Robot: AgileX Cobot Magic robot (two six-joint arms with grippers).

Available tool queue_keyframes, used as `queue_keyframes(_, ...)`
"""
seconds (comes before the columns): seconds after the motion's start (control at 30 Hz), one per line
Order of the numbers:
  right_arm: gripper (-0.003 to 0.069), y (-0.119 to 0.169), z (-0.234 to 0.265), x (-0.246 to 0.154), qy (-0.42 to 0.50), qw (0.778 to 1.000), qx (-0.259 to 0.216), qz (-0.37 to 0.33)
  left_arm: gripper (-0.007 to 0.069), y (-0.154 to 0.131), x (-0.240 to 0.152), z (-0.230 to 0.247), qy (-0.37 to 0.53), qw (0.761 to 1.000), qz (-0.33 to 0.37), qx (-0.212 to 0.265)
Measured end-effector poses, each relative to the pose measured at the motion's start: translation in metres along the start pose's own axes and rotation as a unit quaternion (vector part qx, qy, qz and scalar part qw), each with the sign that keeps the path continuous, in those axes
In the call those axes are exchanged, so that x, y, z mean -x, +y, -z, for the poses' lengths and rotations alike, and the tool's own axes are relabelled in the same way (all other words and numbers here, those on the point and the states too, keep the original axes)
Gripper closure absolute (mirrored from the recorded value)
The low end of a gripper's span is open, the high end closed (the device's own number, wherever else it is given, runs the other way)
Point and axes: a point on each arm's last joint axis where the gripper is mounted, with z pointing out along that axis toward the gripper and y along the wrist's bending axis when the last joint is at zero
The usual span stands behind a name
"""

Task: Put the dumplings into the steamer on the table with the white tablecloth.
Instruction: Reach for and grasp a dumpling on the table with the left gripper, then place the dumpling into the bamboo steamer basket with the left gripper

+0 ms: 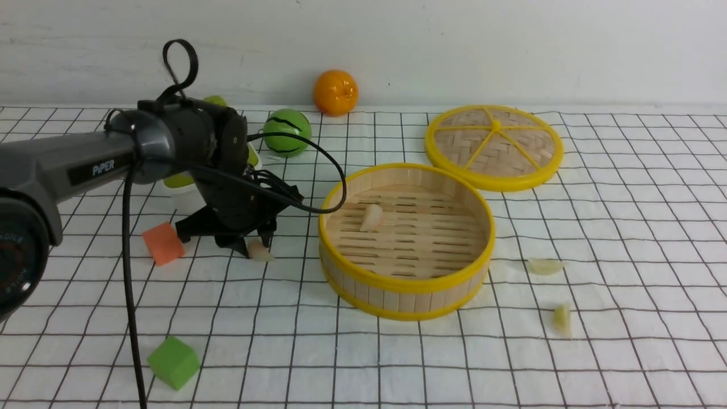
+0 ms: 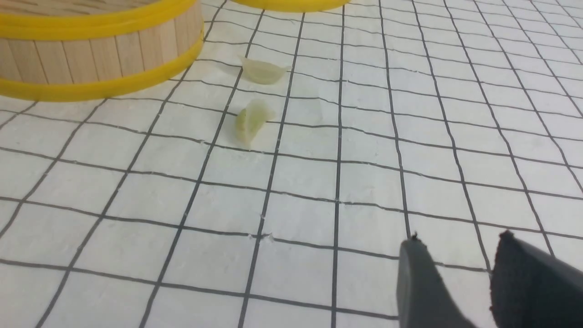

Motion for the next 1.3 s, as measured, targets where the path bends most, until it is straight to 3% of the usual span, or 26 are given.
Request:
queue_keyframes(0.17,0.0419,0.0,0.0,0.0,0.0,1.0,0.0,0.0,0.0456,0.0,0.0,0.0,-0.001,1.0,-0.017,0.002)
queue_keyframes(0.63,0.0419,0.0,0.0,0.0,0.0,1.0,0.0,0.0,0.0461,-0.013,0.012,0.028,0.031,0.992,-0.117,-0.014)
queue_keyframes(0.9,0.0419,0.0,0.0,0.0,0.0,1.0,0.0,0.0,0.0461,-0.059,0.03,0.099,0.026,0.977,-0.16,-0.136)
queue_keyframes(1.0,0.0419,0.0,0.0,0.0,0.0,1.0,0.0,0.0,0.0462,-0.094,0.015,0.119,-0.002,0.963,-0.205,-0.176)
queue_keyframes(1.2,0.0419,0.0,0.0,0.0,0.0,1.0,0.0,0.0,0.0463,-0.148,-0.025,0.092,-0.016,0.939,-0.302,-0.166)
queue_keyframes(1.3,0.0419,0.0,0.0,0.0,0.0,1.0,0.0,0.0,0.0463,-0.157,-0.034,0.072,-0.017,0.933,-0.329,-0.146)
